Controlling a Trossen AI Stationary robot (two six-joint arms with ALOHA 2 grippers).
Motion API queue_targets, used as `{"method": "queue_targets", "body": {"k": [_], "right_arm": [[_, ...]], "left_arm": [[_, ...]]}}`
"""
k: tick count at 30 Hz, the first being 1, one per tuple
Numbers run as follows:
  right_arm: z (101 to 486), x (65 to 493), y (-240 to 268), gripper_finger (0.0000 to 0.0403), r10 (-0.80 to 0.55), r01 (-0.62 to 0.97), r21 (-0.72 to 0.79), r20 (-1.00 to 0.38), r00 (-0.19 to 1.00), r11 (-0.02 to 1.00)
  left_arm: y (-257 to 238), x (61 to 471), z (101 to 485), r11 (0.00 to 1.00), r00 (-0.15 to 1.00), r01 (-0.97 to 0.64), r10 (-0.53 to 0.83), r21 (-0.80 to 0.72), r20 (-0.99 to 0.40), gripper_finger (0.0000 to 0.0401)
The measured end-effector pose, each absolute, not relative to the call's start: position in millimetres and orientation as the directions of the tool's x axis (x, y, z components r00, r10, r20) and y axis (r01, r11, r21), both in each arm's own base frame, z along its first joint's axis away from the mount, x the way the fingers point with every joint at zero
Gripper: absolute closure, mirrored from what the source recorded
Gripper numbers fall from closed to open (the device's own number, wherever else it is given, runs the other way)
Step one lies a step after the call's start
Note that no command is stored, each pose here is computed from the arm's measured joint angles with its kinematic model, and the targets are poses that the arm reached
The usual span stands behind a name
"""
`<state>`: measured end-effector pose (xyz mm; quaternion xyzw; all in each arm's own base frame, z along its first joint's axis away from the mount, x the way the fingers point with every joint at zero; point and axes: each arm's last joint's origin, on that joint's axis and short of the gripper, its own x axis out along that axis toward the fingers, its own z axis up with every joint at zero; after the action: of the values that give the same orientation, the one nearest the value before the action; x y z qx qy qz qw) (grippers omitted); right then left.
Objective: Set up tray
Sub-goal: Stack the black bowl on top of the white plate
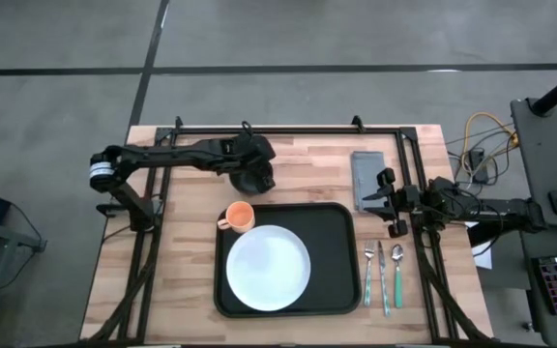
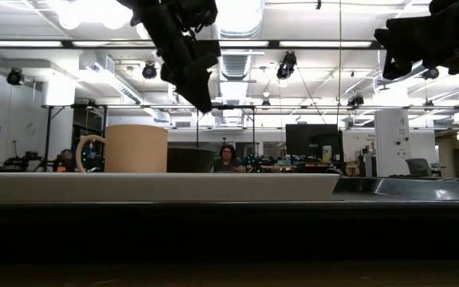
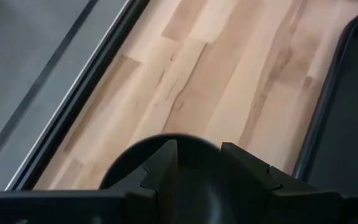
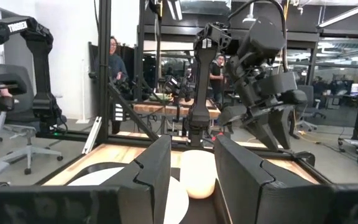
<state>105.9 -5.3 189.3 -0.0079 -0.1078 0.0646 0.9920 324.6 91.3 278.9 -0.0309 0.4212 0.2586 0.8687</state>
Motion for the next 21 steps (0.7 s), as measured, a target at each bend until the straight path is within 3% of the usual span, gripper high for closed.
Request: {"method": "queue_targets", "body": {"k": [21], "right_arm": [[189.5, 105.8, -5.4, 0.0291, 0.129, -0.125, -0.030, 0.214, 0.968, 0.992]], "left_arm": [[89.5, 318.9, 275.0, 0.871, 0.460, -0.459, 0.403, 0.177, -0.791, 0.0296]]}}
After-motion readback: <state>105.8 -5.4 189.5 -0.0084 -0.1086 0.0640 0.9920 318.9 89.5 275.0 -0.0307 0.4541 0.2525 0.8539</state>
